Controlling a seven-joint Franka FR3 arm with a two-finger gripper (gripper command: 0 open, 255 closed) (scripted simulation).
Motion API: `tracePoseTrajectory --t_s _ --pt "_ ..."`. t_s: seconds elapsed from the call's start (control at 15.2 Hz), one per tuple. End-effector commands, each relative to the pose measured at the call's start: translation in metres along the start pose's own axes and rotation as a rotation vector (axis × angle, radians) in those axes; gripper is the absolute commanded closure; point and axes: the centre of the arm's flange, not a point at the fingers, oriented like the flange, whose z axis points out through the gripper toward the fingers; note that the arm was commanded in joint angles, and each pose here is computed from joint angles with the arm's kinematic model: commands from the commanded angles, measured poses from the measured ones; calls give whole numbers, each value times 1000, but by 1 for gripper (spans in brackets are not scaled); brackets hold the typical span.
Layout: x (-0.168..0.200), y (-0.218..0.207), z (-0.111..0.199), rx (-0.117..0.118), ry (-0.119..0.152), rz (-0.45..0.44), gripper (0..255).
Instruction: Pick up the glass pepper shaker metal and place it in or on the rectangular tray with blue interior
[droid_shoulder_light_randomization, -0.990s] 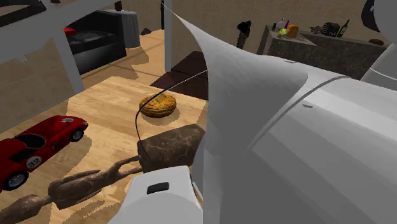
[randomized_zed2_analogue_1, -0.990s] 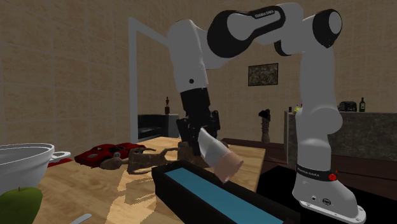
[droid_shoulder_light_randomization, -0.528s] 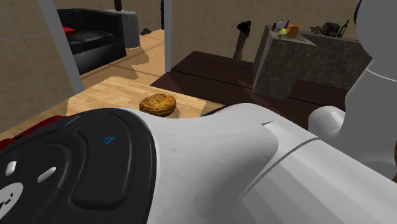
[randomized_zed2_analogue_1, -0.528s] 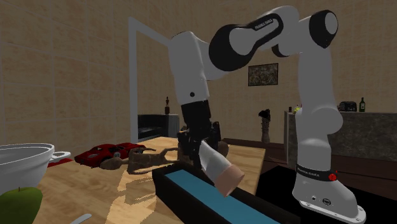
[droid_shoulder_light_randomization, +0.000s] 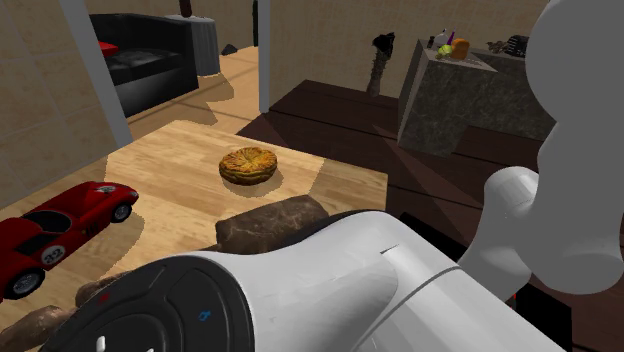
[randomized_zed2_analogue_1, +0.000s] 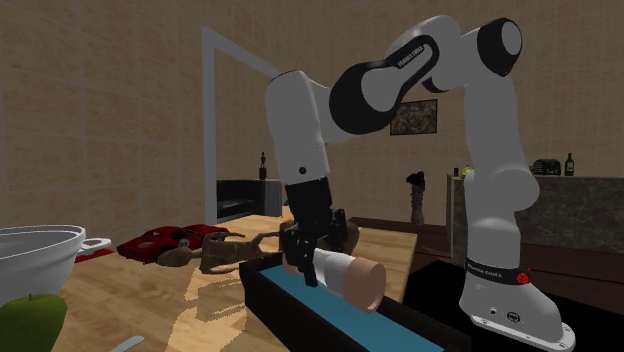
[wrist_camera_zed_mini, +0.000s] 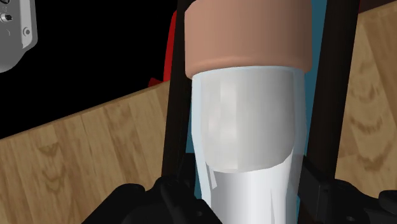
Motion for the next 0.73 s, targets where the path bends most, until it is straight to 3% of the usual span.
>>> tracePoseTrajectory --t_s 0.0,0.26,0.33,0.66 --pt "0 0 1 0 0 0 255" --pt "0 0 1 0 0 0 255" --pt "0 0 1 0 0 0 0" --pt "0 0 1 0 0 0 0"
